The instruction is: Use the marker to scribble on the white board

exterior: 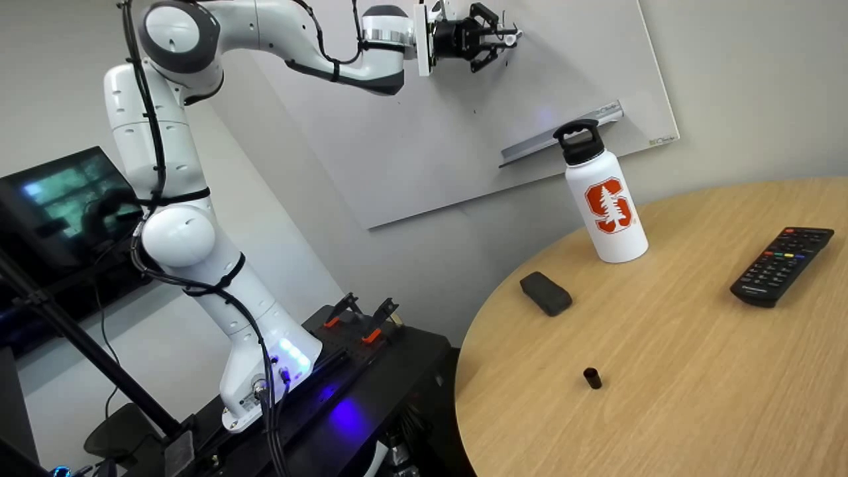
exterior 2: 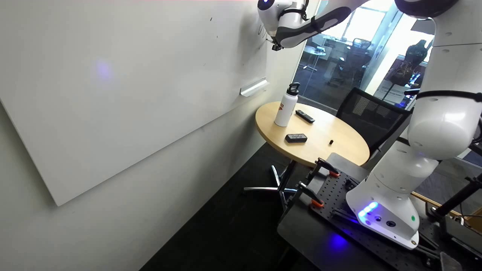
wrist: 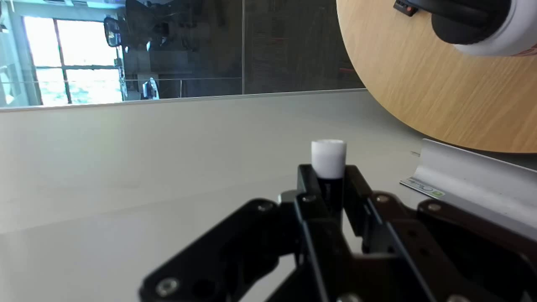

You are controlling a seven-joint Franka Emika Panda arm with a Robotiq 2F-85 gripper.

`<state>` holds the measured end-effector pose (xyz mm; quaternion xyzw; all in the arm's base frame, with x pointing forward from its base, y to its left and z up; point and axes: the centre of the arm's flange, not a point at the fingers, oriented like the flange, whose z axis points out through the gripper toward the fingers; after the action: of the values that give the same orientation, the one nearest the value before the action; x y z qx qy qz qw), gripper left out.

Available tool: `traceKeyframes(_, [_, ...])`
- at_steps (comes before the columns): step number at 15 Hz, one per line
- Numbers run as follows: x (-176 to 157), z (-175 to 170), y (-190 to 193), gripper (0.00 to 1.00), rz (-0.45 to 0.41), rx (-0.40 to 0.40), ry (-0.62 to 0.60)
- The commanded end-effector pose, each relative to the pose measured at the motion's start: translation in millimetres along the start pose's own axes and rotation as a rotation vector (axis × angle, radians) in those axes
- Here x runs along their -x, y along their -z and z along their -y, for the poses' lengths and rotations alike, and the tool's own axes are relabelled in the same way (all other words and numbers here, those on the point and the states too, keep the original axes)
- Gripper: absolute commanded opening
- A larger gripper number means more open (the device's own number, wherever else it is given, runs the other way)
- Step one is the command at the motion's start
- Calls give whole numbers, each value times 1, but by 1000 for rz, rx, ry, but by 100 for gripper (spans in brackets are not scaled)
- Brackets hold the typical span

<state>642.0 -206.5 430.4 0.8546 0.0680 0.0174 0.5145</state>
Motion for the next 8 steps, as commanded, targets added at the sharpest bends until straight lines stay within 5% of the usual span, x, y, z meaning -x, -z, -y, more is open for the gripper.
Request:
traceKeyframes(1, [0, -32, 9, 5, -29, -5, -46])
traceKeyframes(8, [-8, -36, 25, 5, -51, -5, -47])
